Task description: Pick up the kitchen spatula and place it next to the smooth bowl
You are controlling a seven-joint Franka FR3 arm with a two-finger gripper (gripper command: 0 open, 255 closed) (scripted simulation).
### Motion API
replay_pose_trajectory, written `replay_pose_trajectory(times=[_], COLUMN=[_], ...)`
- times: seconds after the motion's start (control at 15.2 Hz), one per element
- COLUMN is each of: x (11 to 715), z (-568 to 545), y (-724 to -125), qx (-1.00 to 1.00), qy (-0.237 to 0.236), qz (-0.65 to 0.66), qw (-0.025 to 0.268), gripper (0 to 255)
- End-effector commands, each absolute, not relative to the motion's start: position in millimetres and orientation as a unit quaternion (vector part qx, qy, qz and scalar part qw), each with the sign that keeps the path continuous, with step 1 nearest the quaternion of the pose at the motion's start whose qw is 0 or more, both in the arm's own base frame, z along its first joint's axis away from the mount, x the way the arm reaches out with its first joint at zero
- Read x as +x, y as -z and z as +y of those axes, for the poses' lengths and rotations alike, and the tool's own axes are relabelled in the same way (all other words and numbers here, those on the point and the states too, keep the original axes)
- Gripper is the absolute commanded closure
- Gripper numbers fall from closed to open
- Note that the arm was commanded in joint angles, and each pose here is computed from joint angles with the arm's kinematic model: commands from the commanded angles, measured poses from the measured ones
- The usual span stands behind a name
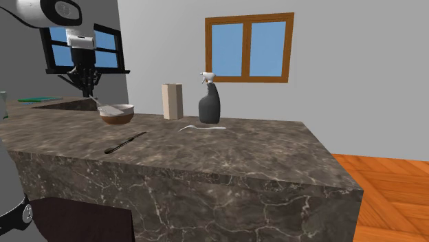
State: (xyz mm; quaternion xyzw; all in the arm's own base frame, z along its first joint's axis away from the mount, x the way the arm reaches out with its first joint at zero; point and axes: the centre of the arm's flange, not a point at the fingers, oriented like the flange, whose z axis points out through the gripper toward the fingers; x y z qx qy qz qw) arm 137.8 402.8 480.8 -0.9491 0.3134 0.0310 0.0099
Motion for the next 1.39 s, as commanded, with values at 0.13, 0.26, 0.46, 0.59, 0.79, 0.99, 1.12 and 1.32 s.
replay_pose_trajectory(times=[0.13,0.26,0.46,0.59,0.79,0.99,1.12,1.32], x=[104,87,62,57,57,57,57,57], z=[445,465,496,502,502,502,502,502], y=[-481,-481,-481,-476,-460,-444,-434,-418], qx=[-0.949,-0.949,-0.949,-0.949,-0.949,-0.949,-0.949,-0.949], qy=[-0.032,-0.032,-0.032,-0.032,-0.032,-0.032,-0.032,-0.032], qz=[0.314,0.314,0.314,0.314,0.314,0.314,0.314,0.314], qw=[0.01,0.01,0.01,0.01,0.01,0.01,0.01,0.01], gripper=[255,255,255,255,255,255,255,255])
